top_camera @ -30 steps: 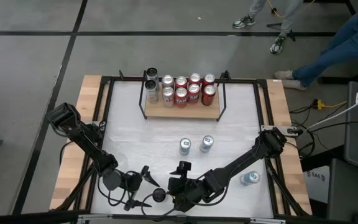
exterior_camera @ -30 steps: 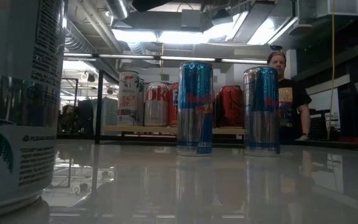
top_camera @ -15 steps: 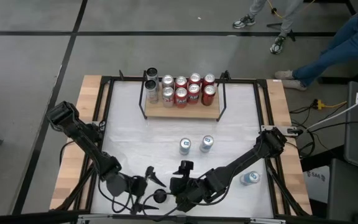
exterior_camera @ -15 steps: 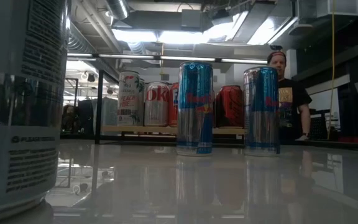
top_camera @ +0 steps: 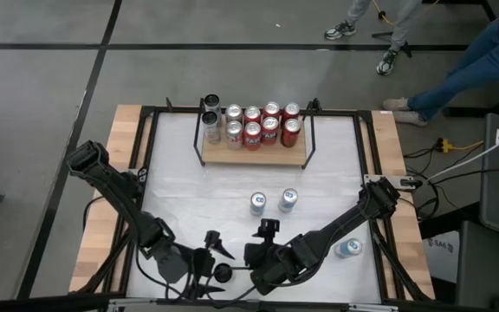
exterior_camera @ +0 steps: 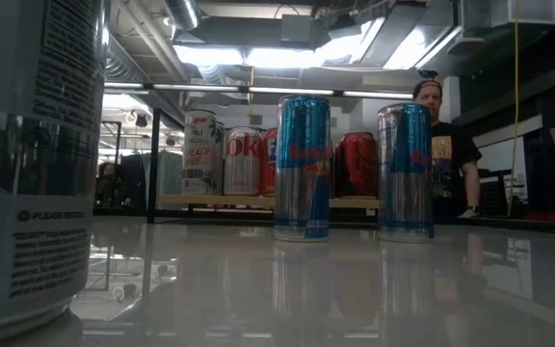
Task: Place canned beverage on shelf
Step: Put the white and pink soda can on the shelf aligned with other white and pink soda can
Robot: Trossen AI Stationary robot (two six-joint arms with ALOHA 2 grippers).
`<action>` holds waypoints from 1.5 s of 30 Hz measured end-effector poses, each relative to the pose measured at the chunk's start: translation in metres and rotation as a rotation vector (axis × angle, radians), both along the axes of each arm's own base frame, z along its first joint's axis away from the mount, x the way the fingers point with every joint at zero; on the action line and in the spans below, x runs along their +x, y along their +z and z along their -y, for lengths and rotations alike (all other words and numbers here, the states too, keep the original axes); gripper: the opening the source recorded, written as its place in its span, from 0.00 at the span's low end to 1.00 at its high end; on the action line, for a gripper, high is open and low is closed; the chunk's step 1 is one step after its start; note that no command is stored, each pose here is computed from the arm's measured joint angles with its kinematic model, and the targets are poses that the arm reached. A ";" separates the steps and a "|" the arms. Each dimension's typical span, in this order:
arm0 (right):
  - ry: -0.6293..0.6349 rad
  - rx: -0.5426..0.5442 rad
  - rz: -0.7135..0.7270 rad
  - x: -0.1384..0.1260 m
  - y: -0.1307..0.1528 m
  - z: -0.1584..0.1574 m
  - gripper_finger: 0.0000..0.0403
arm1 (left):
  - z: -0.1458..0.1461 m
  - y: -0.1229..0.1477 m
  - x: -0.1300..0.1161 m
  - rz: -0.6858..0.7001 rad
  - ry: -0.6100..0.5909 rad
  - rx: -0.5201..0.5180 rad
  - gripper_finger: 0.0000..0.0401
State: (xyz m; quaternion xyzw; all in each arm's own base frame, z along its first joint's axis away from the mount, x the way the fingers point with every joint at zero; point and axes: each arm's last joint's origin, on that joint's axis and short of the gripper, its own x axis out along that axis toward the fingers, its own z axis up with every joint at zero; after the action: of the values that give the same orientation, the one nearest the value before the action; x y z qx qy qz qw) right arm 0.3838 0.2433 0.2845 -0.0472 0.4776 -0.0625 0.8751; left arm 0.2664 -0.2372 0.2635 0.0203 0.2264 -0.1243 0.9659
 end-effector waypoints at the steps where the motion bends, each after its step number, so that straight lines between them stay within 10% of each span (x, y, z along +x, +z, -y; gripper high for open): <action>1: 0.000 -0.001 -0.002 0.000 0.000 0.000 0.84 | 0.001 0.000 -0.001 -0.003 0.000 -0.006 0.99; 45: 0.000 0.005 -0.005 0.000 0.000 0.001 0.84 | 0.012 -0.043 0.000 -0.173 0.124 0.017 0.92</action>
State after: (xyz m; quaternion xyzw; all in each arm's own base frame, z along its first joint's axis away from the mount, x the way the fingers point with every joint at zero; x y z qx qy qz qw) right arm 0.3843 0.2422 0.2847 -0.0451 0.4801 -0.0611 0.8739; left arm 0.2661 -0.2497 0.2205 0.0033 0.3110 -0.0634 0.9483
